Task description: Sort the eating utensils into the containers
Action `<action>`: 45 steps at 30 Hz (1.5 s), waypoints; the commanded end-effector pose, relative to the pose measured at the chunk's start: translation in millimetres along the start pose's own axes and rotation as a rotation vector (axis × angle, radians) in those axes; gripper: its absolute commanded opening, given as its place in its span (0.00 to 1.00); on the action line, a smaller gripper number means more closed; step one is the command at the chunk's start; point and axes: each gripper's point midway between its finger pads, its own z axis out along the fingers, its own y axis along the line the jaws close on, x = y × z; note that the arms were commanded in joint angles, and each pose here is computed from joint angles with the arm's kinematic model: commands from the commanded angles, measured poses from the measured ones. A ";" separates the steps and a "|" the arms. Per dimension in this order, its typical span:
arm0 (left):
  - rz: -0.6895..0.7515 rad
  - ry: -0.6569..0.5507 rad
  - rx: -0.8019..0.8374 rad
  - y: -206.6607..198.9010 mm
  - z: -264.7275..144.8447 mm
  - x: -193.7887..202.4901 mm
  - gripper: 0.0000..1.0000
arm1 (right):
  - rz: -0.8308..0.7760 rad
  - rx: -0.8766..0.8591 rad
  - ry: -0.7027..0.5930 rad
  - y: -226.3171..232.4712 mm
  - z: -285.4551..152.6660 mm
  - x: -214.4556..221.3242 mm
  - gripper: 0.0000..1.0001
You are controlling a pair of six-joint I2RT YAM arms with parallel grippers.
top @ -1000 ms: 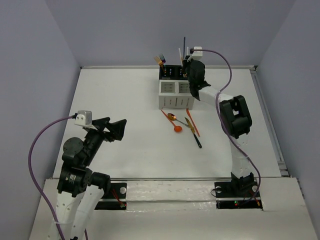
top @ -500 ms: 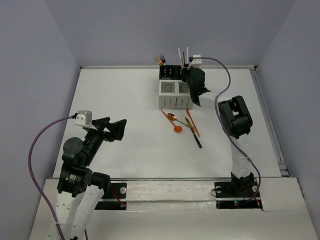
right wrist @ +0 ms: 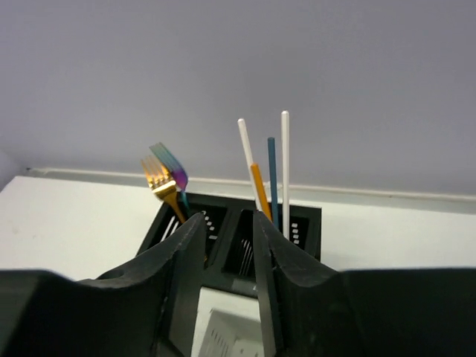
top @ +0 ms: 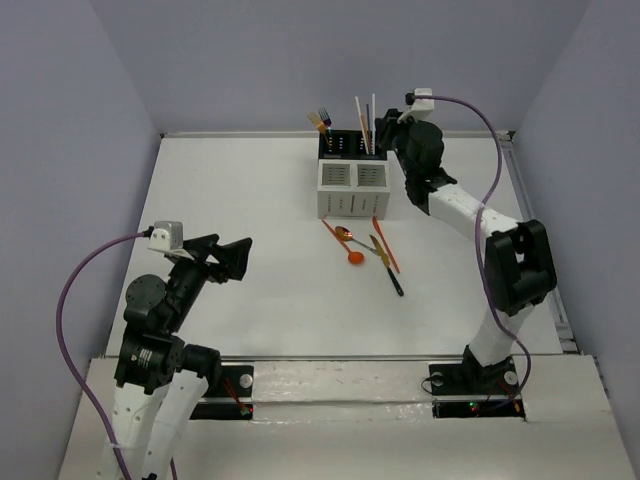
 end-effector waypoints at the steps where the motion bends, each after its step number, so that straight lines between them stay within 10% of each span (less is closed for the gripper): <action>1: 0.023 -0.045 0.030 -5.2 0.7 -10.2 0.99 | 0.083 -0.058 0.213 12.9 -42.2 23.3 0.36; 9: 0.022 -0.046 0.034 -6.1 -0.2 -10.5 0.99 | 0.151 -0.065 0.579 22.9 -149.7 128.9 0.18; 18: 0.021 -0.052 0.037 -6.6 -1.0 -11.0 0.99 | 0.104 -0.005 0.804 5.5 -216.1 193.2 0.23; 45: 0.023 -0.059 0.055 -10.9 -3.8 -12.6 0.99 | 0.036 0.160 1.127 -18.4 -290.6 237.8 0.33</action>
